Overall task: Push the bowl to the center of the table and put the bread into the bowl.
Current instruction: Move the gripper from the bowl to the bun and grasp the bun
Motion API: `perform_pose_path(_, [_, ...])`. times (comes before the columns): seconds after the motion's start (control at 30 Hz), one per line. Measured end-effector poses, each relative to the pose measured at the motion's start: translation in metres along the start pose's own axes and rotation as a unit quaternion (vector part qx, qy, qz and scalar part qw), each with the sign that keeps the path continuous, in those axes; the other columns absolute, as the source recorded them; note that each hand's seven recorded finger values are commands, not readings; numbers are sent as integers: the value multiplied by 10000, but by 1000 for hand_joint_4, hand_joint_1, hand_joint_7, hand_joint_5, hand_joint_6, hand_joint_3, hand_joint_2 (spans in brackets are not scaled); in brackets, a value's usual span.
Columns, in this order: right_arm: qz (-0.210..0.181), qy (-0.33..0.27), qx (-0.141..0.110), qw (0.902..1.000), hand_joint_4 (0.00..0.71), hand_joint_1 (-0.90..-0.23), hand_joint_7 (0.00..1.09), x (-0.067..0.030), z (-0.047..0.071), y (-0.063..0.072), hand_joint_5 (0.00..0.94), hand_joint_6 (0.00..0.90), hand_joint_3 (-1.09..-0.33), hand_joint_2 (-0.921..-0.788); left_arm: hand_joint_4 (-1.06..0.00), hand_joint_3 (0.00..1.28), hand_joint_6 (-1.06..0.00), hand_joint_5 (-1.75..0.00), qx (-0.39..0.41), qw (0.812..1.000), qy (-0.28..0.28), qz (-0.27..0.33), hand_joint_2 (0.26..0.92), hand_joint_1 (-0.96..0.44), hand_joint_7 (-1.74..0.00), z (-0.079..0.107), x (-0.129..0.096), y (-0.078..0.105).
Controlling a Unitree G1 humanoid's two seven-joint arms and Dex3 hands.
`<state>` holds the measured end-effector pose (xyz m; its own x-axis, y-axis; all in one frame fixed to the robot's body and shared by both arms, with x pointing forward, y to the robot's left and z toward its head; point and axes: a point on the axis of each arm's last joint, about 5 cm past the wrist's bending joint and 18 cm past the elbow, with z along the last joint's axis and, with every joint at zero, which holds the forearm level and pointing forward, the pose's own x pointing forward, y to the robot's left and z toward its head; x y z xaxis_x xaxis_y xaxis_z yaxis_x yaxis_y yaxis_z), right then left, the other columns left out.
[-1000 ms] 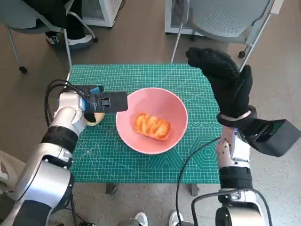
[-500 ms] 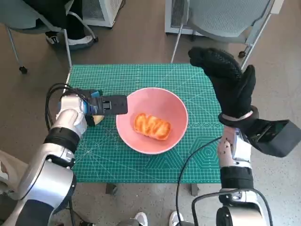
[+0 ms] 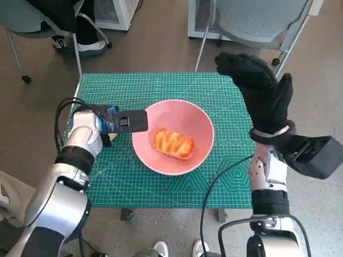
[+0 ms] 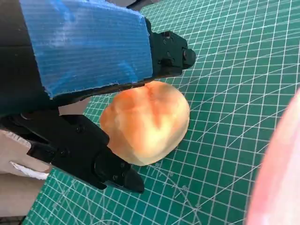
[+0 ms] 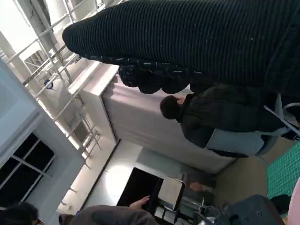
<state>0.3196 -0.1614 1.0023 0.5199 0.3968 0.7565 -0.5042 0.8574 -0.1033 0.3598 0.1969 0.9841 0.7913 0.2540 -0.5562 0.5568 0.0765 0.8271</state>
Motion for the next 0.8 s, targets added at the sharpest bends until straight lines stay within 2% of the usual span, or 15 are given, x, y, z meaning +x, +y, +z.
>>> perform_pose_path(0.1, [6,4,-21,10000,112,-694,424,-2,10,-11,3,1,-898,-921,-283,47,-139,-1616,-86,10000,21,14,736,-30,-2,1,2,-6])
perform_pose_path(0.2, [10,18,-32,10000,112,-694,426,-5,17,-21,3,3,-897,-921,-380,52,-132,-1704,-230,9997,38,26,749,48,-2,2,5,-19])
perform_pose_path(0.33, [15,32,-48,10000,113,-694,427,-6,25,-34,3,6,-896,-921,-430,61,-142,-1735,-344,9993,41,109,764,121,-8,14,12,-46])
perform_pose_path(0.37, [18,33,-51,10000,113,-695,428,-6,27,-35,3,7,-896,-921,-500,328,-167,-1640,-360,9992,42,148,687,224,-14,16,14,-53])
perform_pose_path(0.4, [21,32,-54,10000,113,-695,429,-6,30,-36,3,8,-896,-921,-549,533,-184,-1588,-366,9991,46,192,618,294,-17,18,16,-62])
perform_pose_path(0.43, [24,30,-56,10000,113,-695,429,-6,32,-37,3,8,-896,-921,-543,602,-191,-1590,-368,9990,53,237,608,315,-19,20,18,-69])
perform_pose_path(0.47, [26,28,-57,10000,113,-695,429,-5,34,-37,3,9,-896,-921,-574,707,-225,-1558,-363,9990,62,272,570,352,-33,22,19,-76])
perform_pose_path(0.53, [30,26,-56,10000,114,-696,429,-4,36,-36,3,10,-895,-921,-581,813,-290,-1547,-301,9987,81,407,547,385,-63,26,24,-95])
perform_pose_path(0.63, [37,12,-64,10000,114,-696,429,-2,42,-37,3,12,-894,-921,-554,806,-406,-1547,-54,9973,104,718,580,390,-142,28,37,-140])
perform_pose_path(0.8, [44,-2,-78,10000,114,-695,429,1,49,-39,3,13,-895,-921,-591,747,-492,-1479,191,9955,93,927,600,392,-272,19,52,-191])
